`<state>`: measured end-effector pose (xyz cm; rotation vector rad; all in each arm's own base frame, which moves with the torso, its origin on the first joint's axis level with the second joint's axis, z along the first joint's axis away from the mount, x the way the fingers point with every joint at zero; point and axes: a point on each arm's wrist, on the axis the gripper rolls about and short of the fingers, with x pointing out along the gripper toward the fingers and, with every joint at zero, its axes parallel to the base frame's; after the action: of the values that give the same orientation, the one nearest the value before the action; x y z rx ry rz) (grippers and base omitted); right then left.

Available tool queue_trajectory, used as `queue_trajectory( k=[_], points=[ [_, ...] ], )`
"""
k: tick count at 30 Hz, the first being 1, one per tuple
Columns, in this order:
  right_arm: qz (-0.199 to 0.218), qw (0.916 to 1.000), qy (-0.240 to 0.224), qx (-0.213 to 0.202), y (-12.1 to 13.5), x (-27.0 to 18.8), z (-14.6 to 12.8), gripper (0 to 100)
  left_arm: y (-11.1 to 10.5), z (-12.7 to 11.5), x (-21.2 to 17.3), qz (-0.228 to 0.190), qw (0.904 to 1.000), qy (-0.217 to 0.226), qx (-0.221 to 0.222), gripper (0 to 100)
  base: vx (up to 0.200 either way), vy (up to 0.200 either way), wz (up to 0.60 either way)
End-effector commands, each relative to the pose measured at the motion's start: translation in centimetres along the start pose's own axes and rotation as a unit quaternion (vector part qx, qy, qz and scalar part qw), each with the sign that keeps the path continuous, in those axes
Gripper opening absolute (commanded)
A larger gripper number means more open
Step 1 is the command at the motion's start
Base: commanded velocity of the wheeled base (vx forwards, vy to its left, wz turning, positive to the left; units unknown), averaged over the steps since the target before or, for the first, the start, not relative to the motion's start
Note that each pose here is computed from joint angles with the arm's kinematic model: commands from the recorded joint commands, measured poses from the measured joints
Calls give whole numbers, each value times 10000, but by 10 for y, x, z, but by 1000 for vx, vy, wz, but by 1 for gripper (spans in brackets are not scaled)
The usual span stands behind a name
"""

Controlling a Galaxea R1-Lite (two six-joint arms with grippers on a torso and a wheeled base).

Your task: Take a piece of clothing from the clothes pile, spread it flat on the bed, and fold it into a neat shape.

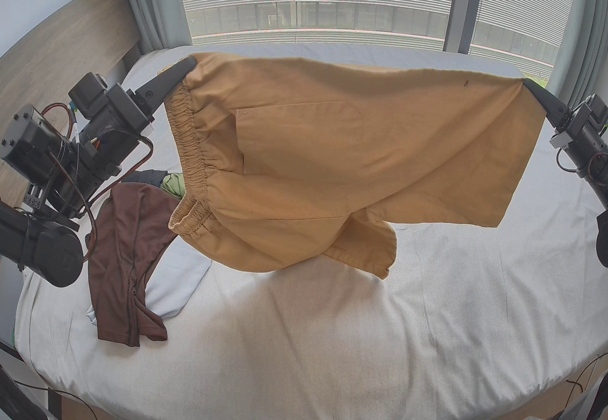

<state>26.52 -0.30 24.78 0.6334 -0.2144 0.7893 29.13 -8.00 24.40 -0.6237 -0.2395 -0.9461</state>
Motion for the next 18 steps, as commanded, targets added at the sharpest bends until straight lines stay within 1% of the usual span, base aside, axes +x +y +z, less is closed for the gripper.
queue_trajectory(
  k=[1, 6, 8, 10, 12, 18],
  points=[
    [26, 10000, -32, -41, 2, 3, 6, 0, -1, -1, 3, -58, 10000, -3, -13, 0, 0, 0, 0],
    [46, 10000, -40, -53, 4, 12, 16, 0, -3, 3, 9, -154, 9998, -84, -39, 0, 0, 0, 0],
    [47, 10000, -33, -44, 5, 17, 21, 0, -4, 6, 11, -193, 9997, -131, -114, 0, 0, 0, 0],
    [98, 9999, -48, -69, 14, 23, 33, 0, -7, 8, 15, -265, 9992, -182, -218, 0, 0, 0, 0],
    [81, 10000, -26, -42, 16, 26, 37, 0, -9, 8, 18, -315, 9990, -187, -240, 0, 0, 0, 0],
    [151, 9999, -25, -49, 25, 43, 58, 0, 2, 11, 35, -368, 9985, -380, -154, 0, 0, 0, 0]
  ],
)
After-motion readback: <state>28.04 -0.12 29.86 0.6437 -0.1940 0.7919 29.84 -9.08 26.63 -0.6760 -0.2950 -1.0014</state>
